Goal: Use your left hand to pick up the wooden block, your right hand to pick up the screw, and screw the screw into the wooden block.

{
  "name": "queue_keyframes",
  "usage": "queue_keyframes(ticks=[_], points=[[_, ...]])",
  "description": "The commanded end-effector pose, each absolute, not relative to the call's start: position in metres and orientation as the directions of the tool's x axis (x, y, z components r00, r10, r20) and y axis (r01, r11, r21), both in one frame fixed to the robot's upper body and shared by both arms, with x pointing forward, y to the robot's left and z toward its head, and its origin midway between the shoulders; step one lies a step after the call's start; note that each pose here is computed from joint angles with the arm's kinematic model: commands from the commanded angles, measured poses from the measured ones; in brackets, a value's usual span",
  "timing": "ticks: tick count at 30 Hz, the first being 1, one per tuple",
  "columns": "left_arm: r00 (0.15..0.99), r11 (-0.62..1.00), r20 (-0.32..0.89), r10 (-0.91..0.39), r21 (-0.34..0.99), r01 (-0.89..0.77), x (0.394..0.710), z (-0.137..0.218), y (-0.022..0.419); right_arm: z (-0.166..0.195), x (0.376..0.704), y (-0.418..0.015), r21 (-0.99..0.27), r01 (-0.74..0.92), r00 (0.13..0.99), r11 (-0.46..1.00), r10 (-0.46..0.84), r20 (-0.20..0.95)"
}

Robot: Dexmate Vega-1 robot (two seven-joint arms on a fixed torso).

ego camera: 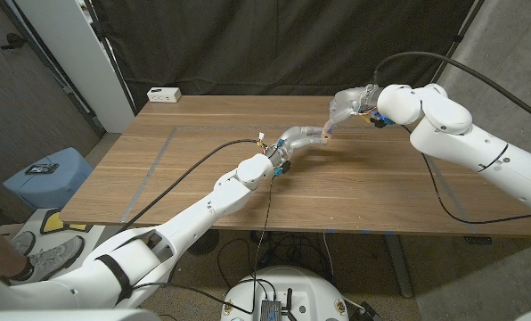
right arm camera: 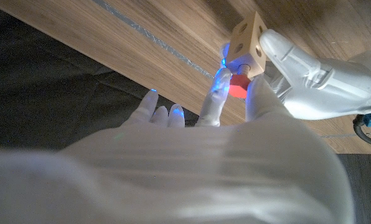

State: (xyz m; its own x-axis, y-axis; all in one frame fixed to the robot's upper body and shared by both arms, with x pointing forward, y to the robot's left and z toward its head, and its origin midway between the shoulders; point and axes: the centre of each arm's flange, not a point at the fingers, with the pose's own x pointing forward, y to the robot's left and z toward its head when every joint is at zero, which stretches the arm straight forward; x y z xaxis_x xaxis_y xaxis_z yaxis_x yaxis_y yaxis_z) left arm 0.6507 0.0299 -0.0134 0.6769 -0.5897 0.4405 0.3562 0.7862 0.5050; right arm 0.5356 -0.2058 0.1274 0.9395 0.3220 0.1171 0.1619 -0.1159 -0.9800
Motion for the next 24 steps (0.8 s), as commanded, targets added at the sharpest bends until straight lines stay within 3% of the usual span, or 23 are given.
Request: queue_keyframes(ticks=[1,24], points=[[0.679,0.786,0.437,-0.590,0.503,0.359,0.653,-0.013,0.030,0.126,0.538,-0.206,-0.971,0.209,0.942,-0.113,0.289,0.169],[0.684,0.788,0.432,-0.588,0.494,0.366,0.660,-0.012,0.030,0.122,0.549,-0.202,-0.966,0.232,0.947,-0.111,0.252,0.199]])
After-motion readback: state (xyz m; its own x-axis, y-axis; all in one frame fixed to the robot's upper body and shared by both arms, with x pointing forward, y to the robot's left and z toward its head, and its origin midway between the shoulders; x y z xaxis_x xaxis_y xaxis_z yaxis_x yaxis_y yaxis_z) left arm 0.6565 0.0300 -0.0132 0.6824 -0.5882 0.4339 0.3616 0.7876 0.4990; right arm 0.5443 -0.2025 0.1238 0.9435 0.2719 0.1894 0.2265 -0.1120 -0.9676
